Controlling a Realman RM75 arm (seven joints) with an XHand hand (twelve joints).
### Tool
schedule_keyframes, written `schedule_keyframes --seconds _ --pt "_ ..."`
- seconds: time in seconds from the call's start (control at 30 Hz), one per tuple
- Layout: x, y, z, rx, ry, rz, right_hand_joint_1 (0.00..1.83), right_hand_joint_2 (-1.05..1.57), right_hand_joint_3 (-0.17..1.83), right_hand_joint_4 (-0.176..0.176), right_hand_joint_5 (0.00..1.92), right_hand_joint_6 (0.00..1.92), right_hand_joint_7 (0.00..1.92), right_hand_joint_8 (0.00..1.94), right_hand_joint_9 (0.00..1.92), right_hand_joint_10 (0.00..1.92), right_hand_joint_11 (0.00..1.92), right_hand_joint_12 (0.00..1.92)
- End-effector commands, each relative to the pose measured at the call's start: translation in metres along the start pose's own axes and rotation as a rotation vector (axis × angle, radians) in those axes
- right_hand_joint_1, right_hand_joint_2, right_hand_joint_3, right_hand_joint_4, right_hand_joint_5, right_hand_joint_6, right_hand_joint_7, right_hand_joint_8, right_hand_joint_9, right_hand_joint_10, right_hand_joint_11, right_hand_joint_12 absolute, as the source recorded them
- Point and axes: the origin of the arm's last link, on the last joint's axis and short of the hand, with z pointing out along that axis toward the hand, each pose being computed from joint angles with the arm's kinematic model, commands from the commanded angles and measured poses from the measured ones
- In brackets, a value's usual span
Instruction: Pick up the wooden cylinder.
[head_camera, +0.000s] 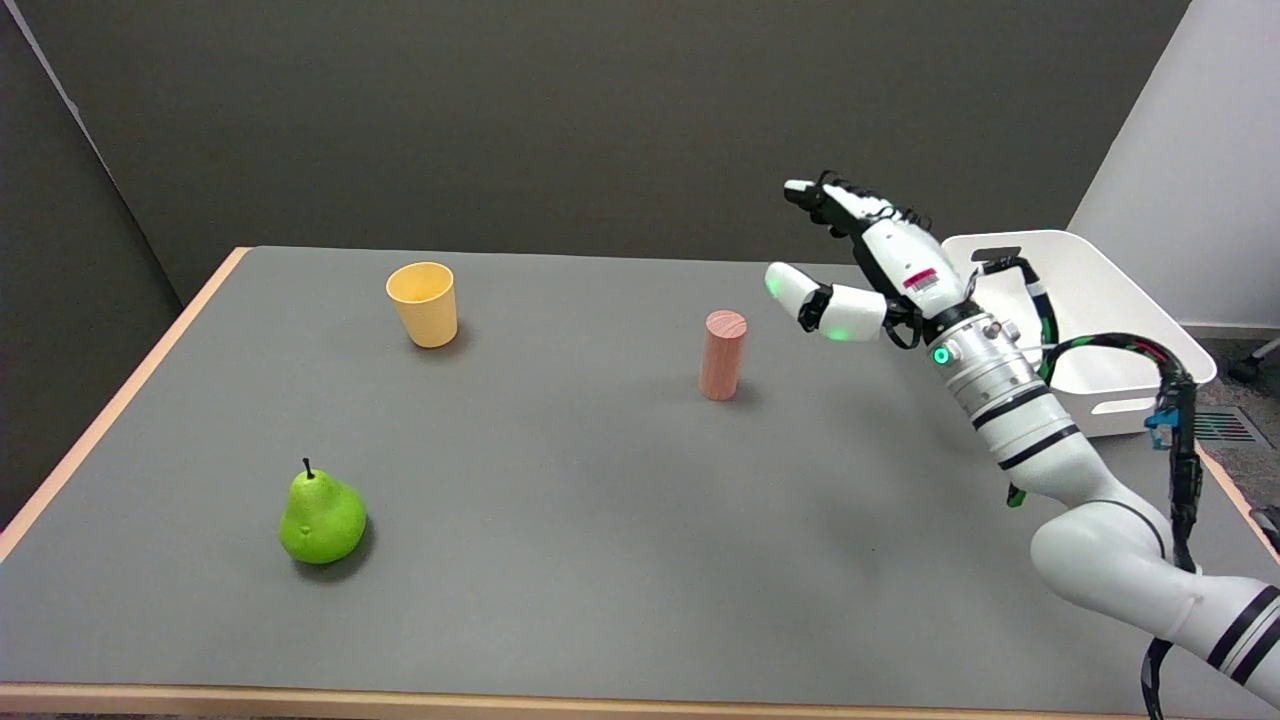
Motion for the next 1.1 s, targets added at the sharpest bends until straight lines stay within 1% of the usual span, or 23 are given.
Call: schedule_keyframes --seconds 0.03,0.1,0.17,0.27,0.47,0.57,0.63,0.7,1.1 --pt "-0.031 0.046 0.005 -0.176 -0.019 0.266 0.21 0.62 0.88 -0.003 0.19 0.39 0.26 0.31 0.23 0.65 0.12 1.19" --pt "-0.035 0.053 0.012 -0.202 -0.018 0.284 0.21 0.62 0.88 -0.003 0.19 0.39 0.26 0.30 0.23 0.64 0.12 1.18" --pt "-0.038 0.058 0.018 -0.221 -0.011 0.340 0.21 0.62 0.88 -0.002 0.19 0.38 0.26 0.30 0.23 0.64 0.12 1.18" --pt "-0.043 0.061 0.024 -0.232 -0.013 0.398 0.21 0.62 0.88 0.001 0.18 0.38 0.25 0.30 0.22 0.63 0.12 1.18" --pt "-0.056 0.061 0.032 -0.238 -0.034 0.423 0.23 0.61 0.89 0.011 0.17 0.37 0.25 0.30 0.23 0.62 0.12 1.18" --pt "-0.067 0.062 0.034 -0.257 -0.042 0.467 0.23 0.61 0.90 0.015 0.18 0.37 0.25 0.30 0.23 0.63 0.13 1.18" --pt "-0.076 0.063 0.036 -0.268 -0.050 0.491 0.24 0.62 0.90 0.024 0.18 0.38 0.26 0.30 0.24 0.63 0.14 1.18" --pt "-0.083 0.063 0.036 -0.276 -0.058 0.502 0.24 0.60 0.94 0.029 0.17 0.39 0.26 0.30 0.24 0.64 0.13 1.19" --pt "-0.132 0.057 0.044 -0.336 -0.122 0.595 0.24 0.59 0.96 0.045 0.18 0.40 0.26 0.31 0.25 0.64 0.14 1.18"
